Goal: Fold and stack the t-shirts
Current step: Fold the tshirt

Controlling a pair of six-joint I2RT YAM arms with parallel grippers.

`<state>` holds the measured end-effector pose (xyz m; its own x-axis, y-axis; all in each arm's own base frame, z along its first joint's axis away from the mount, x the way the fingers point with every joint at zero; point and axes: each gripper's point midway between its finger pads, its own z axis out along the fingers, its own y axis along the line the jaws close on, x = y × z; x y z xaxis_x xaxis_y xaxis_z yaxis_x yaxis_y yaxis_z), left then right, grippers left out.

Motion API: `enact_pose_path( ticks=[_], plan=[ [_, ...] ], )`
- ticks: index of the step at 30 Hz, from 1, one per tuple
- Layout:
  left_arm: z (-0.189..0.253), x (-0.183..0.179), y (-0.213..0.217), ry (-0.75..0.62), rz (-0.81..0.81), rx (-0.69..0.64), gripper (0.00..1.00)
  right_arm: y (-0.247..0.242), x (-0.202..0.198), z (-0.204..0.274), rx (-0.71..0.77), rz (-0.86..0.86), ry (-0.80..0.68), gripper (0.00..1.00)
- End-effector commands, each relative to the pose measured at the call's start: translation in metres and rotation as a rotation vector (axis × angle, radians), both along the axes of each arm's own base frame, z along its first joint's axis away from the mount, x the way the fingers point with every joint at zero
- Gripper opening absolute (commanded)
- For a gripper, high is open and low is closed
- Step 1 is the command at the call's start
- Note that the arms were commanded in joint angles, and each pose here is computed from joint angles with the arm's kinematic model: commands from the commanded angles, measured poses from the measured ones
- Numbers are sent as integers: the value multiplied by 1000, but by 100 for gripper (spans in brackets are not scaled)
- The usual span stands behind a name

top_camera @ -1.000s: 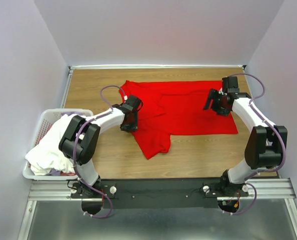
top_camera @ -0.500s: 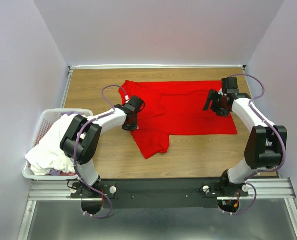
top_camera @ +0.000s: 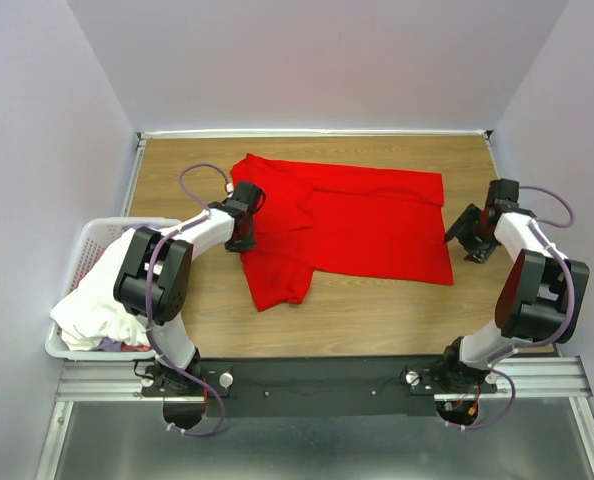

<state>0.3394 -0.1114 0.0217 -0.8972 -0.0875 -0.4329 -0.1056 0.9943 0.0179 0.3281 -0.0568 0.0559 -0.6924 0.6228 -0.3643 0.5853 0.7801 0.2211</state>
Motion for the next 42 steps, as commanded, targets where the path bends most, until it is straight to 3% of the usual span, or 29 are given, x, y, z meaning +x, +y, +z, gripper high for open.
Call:
enact_pose_path(
  ticks=[1,8,21,42],
  plan=[
    [6,5,-5,-38,-45,-21,0,11,-22,0,66,-27,32,73],
    [12,8,-12,-64,-81,-52,0,12,-69,-18,50,-60,176,72],
    [18,8,-13,-76,-102,-64,0,27,-82,-49,134,-84,223,49],
    [21,5,-11,-78,-97,-64,0,4,-95,-35,-1,-127,199,49]
  ],
)
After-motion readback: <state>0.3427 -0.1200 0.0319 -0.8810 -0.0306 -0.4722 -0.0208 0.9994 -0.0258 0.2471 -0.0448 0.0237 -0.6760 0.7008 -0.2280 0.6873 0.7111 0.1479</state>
